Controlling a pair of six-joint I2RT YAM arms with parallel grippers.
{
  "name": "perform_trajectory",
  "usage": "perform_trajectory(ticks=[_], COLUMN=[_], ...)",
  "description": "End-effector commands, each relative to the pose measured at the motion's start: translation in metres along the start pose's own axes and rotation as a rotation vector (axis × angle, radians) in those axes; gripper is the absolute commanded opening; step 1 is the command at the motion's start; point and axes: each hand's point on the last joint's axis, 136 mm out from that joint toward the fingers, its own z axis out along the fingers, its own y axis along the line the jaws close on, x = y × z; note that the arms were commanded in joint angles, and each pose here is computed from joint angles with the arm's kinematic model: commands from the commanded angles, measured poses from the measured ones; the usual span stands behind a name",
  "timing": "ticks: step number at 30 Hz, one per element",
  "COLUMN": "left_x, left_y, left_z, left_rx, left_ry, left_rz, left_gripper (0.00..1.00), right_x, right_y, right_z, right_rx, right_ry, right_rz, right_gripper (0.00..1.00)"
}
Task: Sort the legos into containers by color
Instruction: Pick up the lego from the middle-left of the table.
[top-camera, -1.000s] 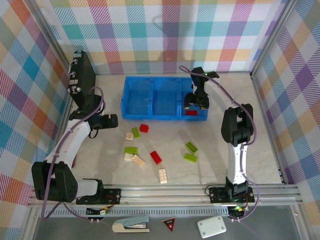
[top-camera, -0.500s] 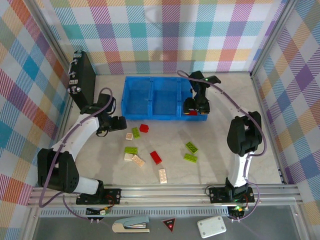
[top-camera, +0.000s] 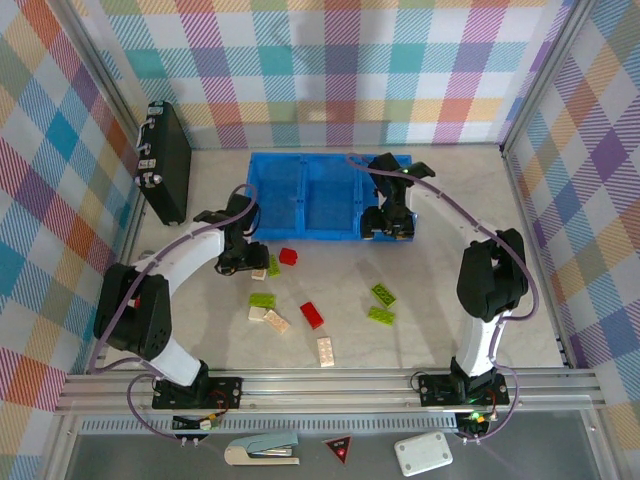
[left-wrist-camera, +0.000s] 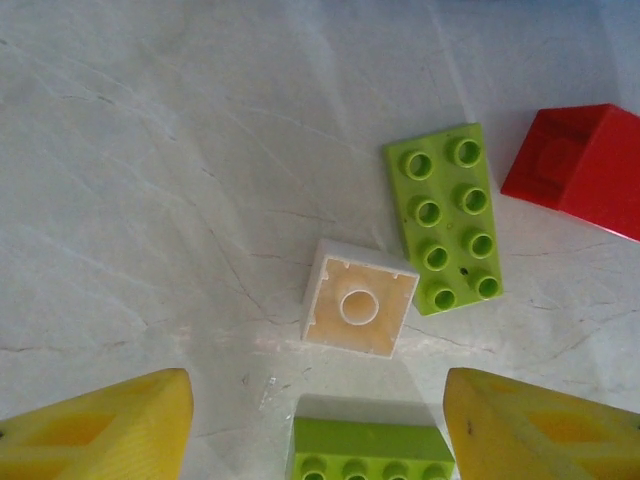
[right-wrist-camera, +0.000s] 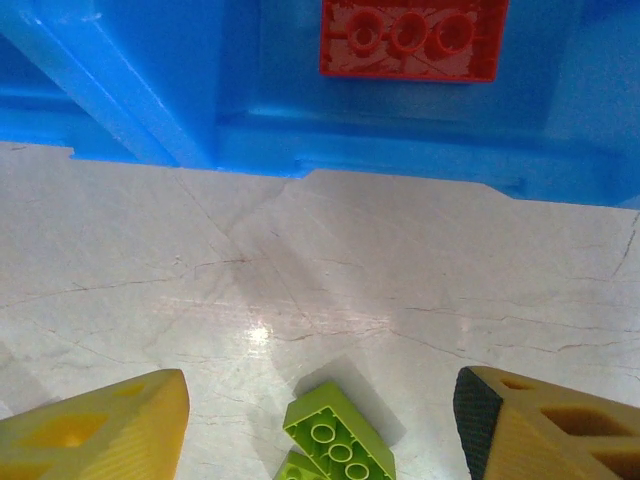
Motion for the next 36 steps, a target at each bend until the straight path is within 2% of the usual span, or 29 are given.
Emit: perform_trajectory(ticks=[1,8,26,36], left_x=[-0.003,0.0,0.002,0.005], left_y=[-0.006,-0.012,-0.015,-0.014], left_z=[0.003,0.023,0.04,0.042], left_rx=[0.011,0.025,0.002,-0.002], left_ry=[0.012,0.069,0.125,0.137], left_rz=[0.056,0.093,0.152,0.155], left_gripper=[0.64,0.54,0.48,0.38], right_x=[0.004,0.007,0.013,0.013], right_y=[0.002,0.001,0.001,0.001], right_z=[-0.012,-0.015,-0.024,-0.029], right_rx=[-0.011,-0.004,0.011,0.012], right_ry=[-0.022,-0.02,-0.033,-0.04], right_rz=[0.013,0.011,0.01,0.008], right_gripper=[0.72,0.72,0.71,0.71])
